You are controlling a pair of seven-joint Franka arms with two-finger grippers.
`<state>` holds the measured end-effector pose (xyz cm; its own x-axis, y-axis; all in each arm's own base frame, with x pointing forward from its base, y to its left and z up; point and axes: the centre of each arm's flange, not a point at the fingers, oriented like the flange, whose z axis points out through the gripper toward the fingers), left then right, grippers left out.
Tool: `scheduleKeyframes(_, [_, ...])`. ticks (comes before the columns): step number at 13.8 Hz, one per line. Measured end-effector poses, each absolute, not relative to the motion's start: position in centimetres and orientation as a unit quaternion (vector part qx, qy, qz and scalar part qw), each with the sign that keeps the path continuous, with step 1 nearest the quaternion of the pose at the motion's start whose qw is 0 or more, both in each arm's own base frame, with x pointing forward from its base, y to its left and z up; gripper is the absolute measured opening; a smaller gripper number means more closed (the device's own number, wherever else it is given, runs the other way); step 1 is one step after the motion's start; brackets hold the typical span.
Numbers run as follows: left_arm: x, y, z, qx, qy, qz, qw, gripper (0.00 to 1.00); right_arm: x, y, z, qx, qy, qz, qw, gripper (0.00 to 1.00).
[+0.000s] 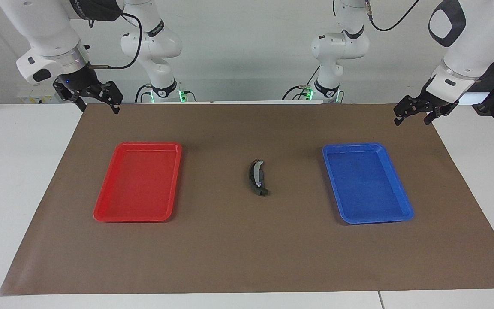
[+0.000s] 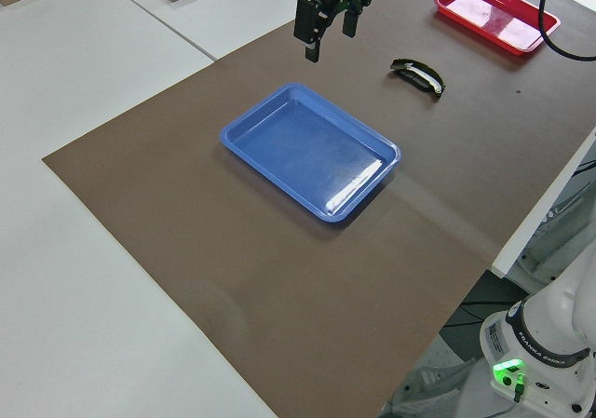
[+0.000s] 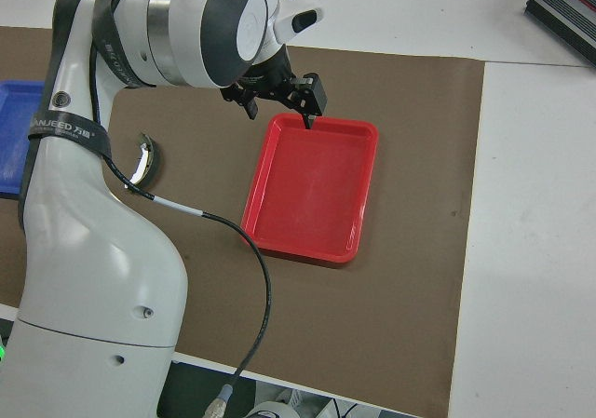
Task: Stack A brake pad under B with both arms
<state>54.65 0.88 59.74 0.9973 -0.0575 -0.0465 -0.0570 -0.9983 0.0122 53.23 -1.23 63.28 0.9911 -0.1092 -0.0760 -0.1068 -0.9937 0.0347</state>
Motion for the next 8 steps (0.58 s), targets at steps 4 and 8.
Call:
scheduleKeyframes(4, [54.65,0.88,59.74,0.999,-0.029,-0.023,0.005,1.0,53.24,-1.16,63.28,0.998,-0.053,-0.039,0.015,1.0])
scheduleKeyframes(8, [54.65,0.88,59.74,0.999,-0.029,-0.023,0.005,1.0,53.8,-1.23,63.57,0.998,-0.054,-0.016,0.015,1.0])
